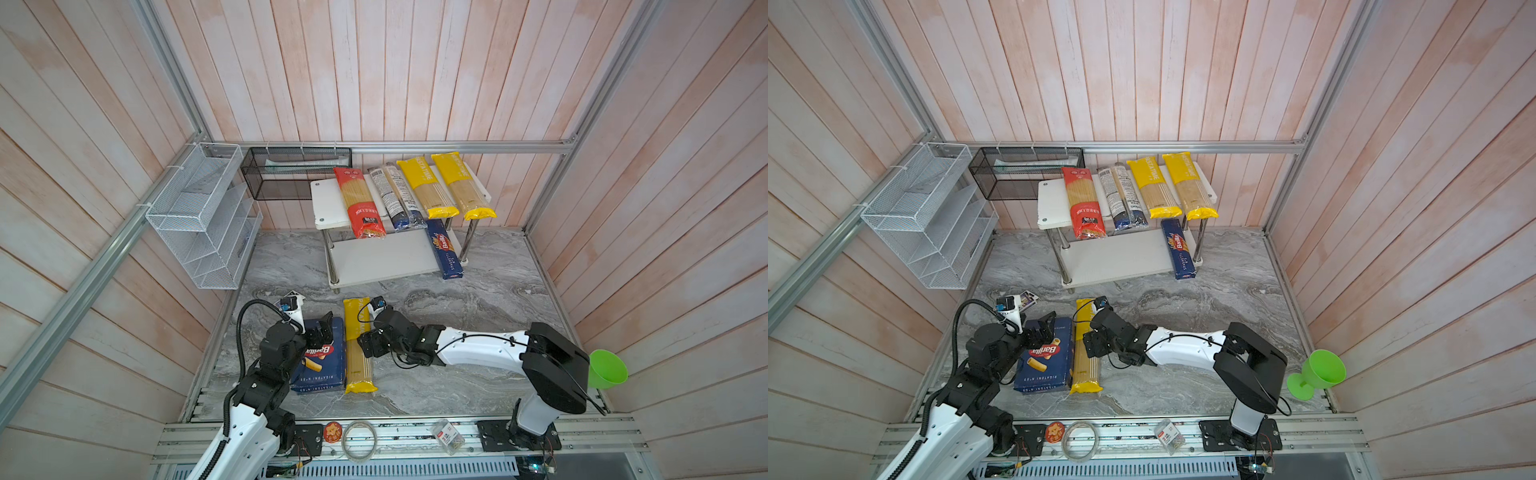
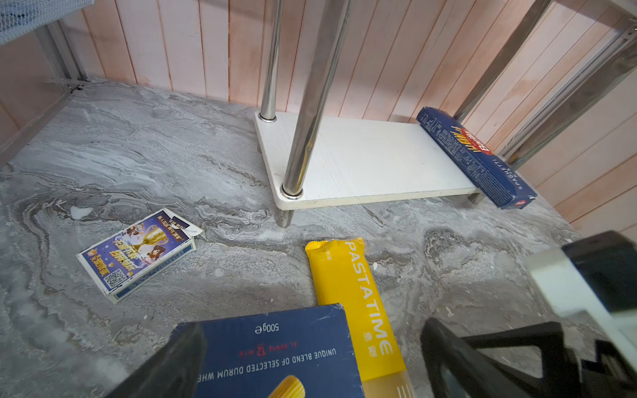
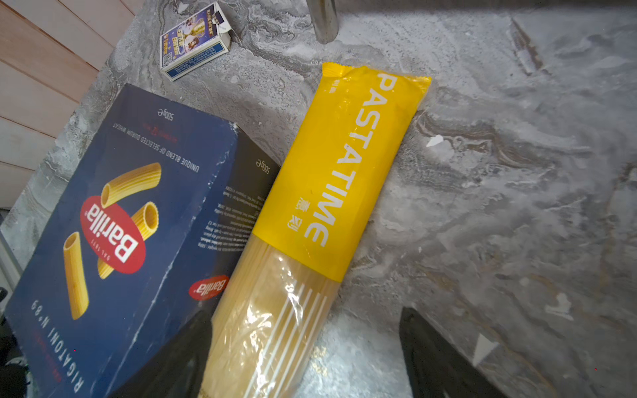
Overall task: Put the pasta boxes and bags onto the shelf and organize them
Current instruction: 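Lower the right gripper onto the yellow PASTATIME bag and close on it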
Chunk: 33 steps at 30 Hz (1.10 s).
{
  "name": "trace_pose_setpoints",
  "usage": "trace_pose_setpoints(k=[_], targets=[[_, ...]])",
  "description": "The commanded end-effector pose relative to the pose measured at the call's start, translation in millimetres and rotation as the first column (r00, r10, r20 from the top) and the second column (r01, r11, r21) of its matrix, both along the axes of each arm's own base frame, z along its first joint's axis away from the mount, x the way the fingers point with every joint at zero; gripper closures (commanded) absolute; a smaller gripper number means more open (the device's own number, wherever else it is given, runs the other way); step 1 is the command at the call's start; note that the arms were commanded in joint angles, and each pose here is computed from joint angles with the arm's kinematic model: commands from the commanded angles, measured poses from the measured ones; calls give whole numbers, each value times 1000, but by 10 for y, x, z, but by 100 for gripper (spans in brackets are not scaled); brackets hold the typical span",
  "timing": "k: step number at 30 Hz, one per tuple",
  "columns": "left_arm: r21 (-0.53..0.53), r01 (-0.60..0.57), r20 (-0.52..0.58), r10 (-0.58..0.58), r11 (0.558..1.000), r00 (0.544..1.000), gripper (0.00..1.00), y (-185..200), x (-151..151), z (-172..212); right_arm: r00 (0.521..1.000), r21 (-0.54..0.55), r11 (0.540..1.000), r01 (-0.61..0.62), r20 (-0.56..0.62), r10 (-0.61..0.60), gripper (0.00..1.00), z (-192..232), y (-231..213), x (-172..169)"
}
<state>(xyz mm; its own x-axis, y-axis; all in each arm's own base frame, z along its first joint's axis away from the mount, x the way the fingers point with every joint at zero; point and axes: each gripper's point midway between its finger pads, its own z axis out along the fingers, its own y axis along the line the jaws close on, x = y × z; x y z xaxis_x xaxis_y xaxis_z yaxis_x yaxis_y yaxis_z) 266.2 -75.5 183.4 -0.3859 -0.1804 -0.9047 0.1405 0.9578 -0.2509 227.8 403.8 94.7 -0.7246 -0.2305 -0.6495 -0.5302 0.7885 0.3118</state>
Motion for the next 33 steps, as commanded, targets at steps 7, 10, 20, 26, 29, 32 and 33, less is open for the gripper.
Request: trace_pose_setpoints(k=[7,10,20,26,29,32,33], targets=[[-7,-34,29,34,999,999,0,92,-76,94,995,-150,988,-38,-98,24,7,-480,120,-120],[-24,-42,63,44,999,997,0,127,-141,149,992,-140,988,-70,-112,54,2,-564,210,-203],[-23,-37,62,38,999,997,0,119,-145,151,996,-235,971,-43,-85,24,2,-679,135,-139],[-25,-37,67,39,999,997,0,123,-153,159,998,-293,956,-16,-58,-1,2,-766,-42,-118],[-27,-35,74,37,999,997,0,125,-169,172,998,-328,944,-14,-55,-4,2,-847,-132,-128],[-29,-35,77,37,999,996,0,125,-175,175,999,-345,939,-2,-51,-16,2,-887,-241,-145],[-28,-35,73,37,999,997,0,125,-172,167,999,-338,941,4,-46,-21,2,-885,-283,-146]])
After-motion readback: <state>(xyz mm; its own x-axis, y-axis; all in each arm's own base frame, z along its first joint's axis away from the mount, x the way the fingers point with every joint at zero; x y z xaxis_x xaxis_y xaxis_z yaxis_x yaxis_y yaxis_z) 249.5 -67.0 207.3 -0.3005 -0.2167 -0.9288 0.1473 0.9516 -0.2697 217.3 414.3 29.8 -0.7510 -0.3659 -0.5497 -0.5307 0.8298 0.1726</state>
